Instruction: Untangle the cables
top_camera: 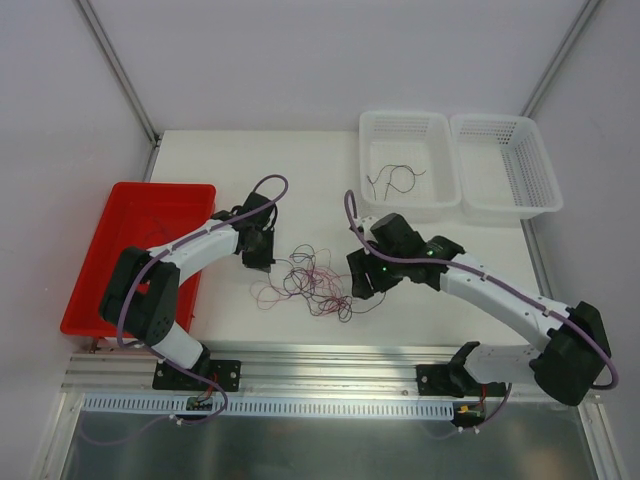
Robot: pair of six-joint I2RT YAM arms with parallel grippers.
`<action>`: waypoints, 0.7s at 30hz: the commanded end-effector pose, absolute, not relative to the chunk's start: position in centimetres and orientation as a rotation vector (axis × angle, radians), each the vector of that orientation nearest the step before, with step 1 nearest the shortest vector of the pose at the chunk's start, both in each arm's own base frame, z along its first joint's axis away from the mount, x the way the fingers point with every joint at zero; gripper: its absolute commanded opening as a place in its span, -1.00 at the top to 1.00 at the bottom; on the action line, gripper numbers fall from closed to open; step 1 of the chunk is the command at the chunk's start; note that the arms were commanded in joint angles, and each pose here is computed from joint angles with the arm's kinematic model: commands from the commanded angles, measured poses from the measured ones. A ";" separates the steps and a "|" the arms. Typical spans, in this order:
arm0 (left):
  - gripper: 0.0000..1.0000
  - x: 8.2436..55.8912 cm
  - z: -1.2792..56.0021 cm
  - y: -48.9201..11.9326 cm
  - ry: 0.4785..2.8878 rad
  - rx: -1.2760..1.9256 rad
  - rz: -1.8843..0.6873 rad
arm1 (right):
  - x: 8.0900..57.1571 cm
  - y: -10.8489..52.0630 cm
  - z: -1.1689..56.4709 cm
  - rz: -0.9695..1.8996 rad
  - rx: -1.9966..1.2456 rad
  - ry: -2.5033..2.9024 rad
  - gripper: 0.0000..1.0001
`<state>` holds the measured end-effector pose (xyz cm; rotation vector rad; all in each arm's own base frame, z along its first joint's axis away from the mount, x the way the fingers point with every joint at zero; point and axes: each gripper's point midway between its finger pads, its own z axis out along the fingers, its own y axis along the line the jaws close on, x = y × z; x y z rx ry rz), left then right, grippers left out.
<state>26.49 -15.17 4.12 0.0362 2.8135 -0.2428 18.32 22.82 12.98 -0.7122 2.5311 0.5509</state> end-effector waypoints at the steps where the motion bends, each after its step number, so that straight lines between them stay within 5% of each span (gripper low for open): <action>1: 1.00 27.0 5.7 -15.7 2.774 0.084 -0.267 | 14.9 25.8 11.9 0.804 -0.935 2.518 -0.22; 21: 1.00 26.9 5.6 -15.8 2.780 0.093 -0.271 | 14.9 27.5 5.6 0.685 -1.075 2.624 -0.03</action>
